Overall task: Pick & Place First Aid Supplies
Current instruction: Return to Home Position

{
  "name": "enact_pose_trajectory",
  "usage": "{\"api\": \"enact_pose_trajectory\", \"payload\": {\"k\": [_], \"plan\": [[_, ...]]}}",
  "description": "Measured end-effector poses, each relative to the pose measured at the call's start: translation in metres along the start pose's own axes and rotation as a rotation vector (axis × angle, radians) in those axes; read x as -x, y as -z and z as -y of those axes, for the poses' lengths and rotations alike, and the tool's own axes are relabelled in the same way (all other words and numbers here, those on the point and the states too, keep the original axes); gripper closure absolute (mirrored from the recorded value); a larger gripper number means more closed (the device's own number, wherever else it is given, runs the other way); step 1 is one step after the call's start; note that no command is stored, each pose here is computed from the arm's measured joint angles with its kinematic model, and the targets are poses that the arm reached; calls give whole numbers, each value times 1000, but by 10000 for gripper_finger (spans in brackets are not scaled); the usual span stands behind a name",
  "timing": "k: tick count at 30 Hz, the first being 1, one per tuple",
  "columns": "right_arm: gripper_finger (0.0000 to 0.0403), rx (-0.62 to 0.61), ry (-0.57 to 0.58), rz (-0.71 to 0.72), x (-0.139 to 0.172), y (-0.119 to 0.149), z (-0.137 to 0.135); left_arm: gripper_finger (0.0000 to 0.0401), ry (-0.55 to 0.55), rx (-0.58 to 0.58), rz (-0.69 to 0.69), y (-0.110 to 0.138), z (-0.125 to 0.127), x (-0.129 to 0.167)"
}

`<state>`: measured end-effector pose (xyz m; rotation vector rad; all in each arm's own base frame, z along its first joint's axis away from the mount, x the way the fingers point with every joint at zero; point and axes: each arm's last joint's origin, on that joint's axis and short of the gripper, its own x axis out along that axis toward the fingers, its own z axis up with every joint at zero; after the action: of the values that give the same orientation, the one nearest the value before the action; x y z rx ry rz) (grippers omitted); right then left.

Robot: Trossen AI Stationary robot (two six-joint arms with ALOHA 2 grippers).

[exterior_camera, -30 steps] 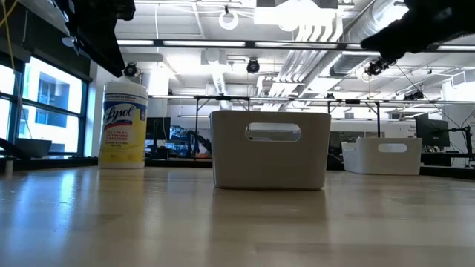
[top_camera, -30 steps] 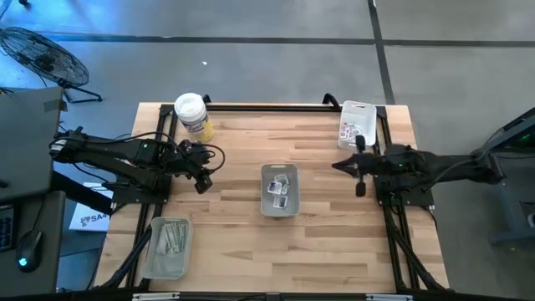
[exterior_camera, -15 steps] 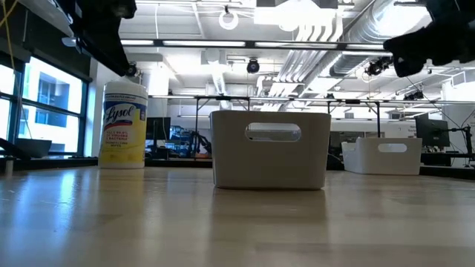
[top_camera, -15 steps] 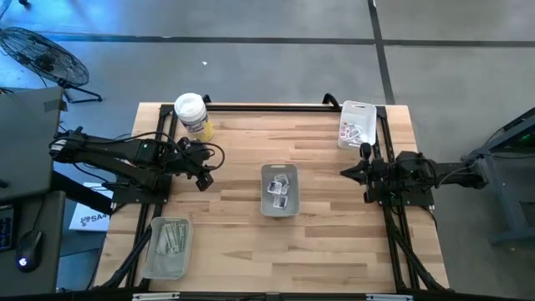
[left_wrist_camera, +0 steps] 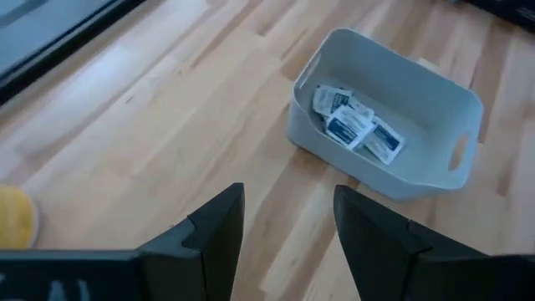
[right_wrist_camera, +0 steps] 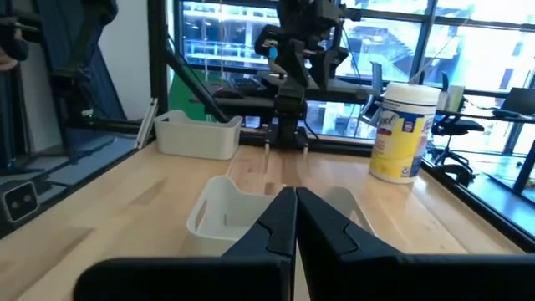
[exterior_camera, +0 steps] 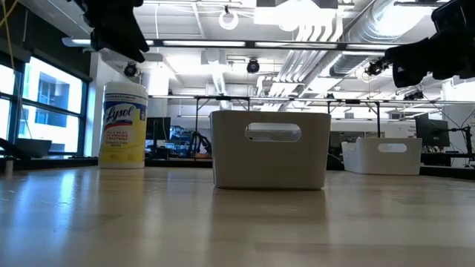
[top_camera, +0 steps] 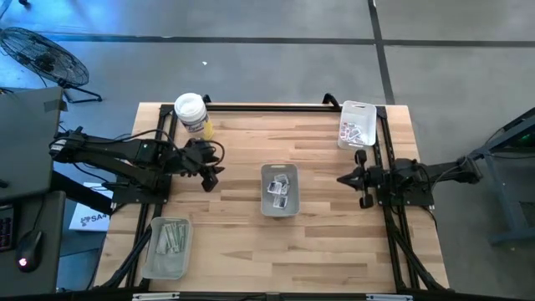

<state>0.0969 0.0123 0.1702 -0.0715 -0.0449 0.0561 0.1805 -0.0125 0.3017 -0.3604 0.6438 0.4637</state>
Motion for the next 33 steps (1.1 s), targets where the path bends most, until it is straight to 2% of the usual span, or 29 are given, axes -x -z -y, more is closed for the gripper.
{"api": "enact_pose_trajectory", "payload": {"k": [4, 7, 10, 14, 18, 22, 28, 33], "plan": [[399, -3, 4, 3, 0, 0, 0, 217, -25, -16, 16, 0, -1, 0], [395, -59, 82, 13, 0, -2, 2, 217, -41, -3, 49, -3, 1, -1], [393, -78, 149, 12, 0, -1, 4, 217, -16, -51, 99, -8, 4, -1], [396, -79, 152, 10, 0, -1, 4, 217, -49, -88, 185, -13, 5, -2], [398, -79, 133, 9, 0, -1, 4, 217, -85, -99, 234, 1, -2, -11], [395, -79, 131, 8, 0, -1, 4, 217, -1, -139, 300, 14, -6, -15], [396, -80, 130, 13, 0, -1, 4, 217, 272, -327, 404, 32, -12, -10], [398, -80, 129, 13, 0, -1, 4, 217, 312, -329, 485, 45, -26, 1]]}}
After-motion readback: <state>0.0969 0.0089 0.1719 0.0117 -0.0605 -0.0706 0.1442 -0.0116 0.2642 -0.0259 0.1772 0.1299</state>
